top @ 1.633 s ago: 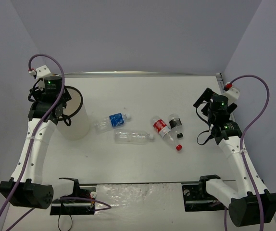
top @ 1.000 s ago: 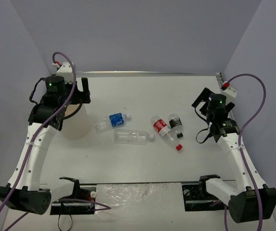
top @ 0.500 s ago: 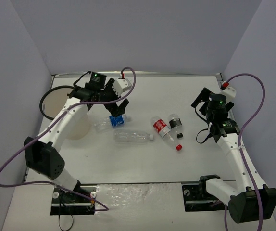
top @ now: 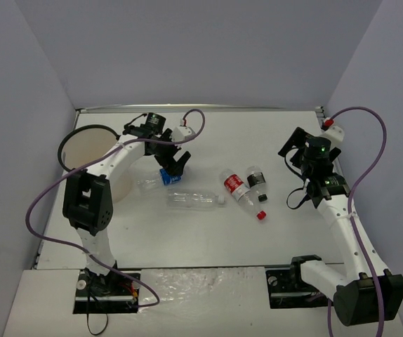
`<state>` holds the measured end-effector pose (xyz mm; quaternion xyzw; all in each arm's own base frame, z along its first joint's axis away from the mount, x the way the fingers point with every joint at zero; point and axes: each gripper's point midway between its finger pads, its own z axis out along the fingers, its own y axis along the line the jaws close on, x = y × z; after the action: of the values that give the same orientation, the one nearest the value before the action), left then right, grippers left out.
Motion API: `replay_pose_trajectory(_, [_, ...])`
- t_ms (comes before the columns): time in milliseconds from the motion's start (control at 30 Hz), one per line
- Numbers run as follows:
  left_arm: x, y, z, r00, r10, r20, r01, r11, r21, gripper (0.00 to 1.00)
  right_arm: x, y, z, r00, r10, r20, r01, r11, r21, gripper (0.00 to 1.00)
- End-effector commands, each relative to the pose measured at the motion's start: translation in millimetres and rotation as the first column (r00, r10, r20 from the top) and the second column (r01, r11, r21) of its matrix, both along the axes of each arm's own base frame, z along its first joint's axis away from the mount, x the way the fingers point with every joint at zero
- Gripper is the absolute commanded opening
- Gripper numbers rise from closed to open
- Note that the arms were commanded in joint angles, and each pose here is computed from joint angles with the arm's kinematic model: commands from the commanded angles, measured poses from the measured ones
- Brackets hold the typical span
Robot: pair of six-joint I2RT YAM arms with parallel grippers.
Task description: Put the plastic bottles in the bin
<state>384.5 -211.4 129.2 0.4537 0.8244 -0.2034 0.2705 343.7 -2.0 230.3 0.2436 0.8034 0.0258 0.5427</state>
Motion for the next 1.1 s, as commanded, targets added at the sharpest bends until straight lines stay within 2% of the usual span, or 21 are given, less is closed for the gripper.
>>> replay_pose_trajectory(0, [21.6,5.1,23.5,0.994,0.057,0.098,-0.058,0.998,0.010,0.97,5.1,0.3,22.0,0.996,0.009,0.086,-0.010,1.000,0.001,1.00])
replay_pose_trajectory(333, [8.4,5.6,-32.0,0.996,0.032,-0.088,-0.026,0.997,0.070,0.97,3.8,-1.6,23.3,0.996,0.002,0.092,-0.001,1.000,-0.004,1.00])
replay_pose_trajectory(600, [7.1,15.8,-63.3,0.987,0.091,-0.136,-0.074,0.989,0.131,0.97,4.3,0.5,24.2,0.995,0.012,0.094,-0.012,1.000,0.000,1.00])
replay_pose_trajectory(633, [6.8,15.9,-64.5,0.985,0.093,-0.144,-0.074,0.988,0.134,0.93,4.0,0.4,24.0,0.996,0.014,0.094,-0.013,1.000,-0.003,1.00])
replay_pose_trajectory(667, [8.2,15.8,-62.6,0.985,0.093,-0.143,-0.074,0.988,0.134,0.86,3.7,0.4,24.6,0.995,0.013,0.096,-0.013,1.000,-0.002,1.00])
replay_pose_trajectory(700, [9.6,15.6,-60.7,0.986,0.094,-0.141,-0.075,0.988,0.133,0.77,3.5,0.4,25.1,0.995,0.013,0.097,-0.013,1.000,-0.001,1.00])
replay_pose_trajectory(733, [10.7,15.1,-58.3,0.986,0.096,-0.138,-0.077,0.988,0.131,0.62,3.4,0.6,25.5,0.995,0.015,0.098,-0.015,1.000,-0.002,1.00])
replay_pose_trajectory(767, [12.2,15.0,-53.8,0.987,0.099,-0.130,-0.082,0.988,0.129,0.54,3.3,0.9,25.2,0.995,0.017,0.097,-0.017,1.000,-0.001,1.00])
replay_pose_trajectory(900, [16.9,19.4,-31.4,0.990,0.122,-0.064,-0.112,0.985,0.134,0.27,0.4,0.1,28.3,0.994,0.018,0.107,-0.017,1.000,-0.008,1.00])
replay_pose_trajectory(1067, [31.3,18.5,18.0,0.984,0.163,0.066,-0.168,0.983,0.076,0.24,-2.6,0.2,33.7,0.992,0.017,0.127,-0.017,1.000,-0.001,1.00])
